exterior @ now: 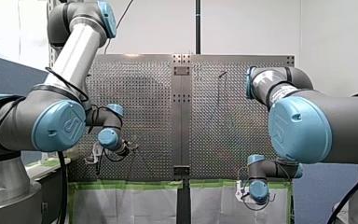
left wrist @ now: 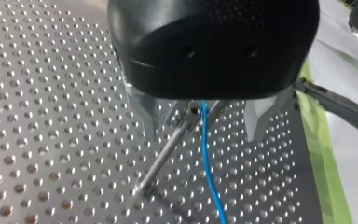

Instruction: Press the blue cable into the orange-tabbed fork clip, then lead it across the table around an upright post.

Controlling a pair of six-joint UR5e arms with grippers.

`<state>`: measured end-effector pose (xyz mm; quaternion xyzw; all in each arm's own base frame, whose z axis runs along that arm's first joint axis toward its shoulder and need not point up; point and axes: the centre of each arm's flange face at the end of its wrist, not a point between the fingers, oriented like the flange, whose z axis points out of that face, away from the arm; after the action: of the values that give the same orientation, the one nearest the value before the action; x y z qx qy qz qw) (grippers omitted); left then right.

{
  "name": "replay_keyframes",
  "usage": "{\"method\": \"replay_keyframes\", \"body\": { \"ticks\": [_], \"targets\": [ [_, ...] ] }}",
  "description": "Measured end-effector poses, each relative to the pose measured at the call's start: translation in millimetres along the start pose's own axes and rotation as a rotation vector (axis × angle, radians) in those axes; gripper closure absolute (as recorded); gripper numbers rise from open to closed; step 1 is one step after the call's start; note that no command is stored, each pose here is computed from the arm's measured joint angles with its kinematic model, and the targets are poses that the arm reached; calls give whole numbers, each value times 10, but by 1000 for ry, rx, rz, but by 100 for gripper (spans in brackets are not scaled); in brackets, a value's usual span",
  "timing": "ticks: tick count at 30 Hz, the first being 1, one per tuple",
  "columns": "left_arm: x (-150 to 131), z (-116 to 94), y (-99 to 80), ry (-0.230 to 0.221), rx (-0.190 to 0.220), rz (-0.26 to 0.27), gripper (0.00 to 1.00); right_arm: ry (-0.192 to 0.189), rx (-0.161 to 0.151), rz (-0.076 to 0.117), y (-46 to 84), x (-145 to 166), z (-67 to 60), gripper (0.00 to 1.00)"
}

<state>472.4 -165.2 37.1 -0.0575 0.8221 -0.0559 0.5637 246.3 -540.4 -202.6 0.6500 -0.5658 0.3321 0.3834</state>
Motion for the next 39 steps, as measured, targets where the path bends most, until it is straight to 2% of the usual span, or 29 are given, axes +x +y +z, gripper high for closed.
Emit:
{"method": "replay_keyframes", "body": {
  "ticks": [11,31,39],
  "targets": [
    [75,-82,-113,12,22,8,9,-2,0,0,0,-3,-4,100],
    [81,-87,-132,9,25,-4,9,-6,3,-1,-19,-9,-15,100],
    [164,-217,-262,12,45,30,11,-7,4,-2,-22,-11,-18,100]
  ]
}}
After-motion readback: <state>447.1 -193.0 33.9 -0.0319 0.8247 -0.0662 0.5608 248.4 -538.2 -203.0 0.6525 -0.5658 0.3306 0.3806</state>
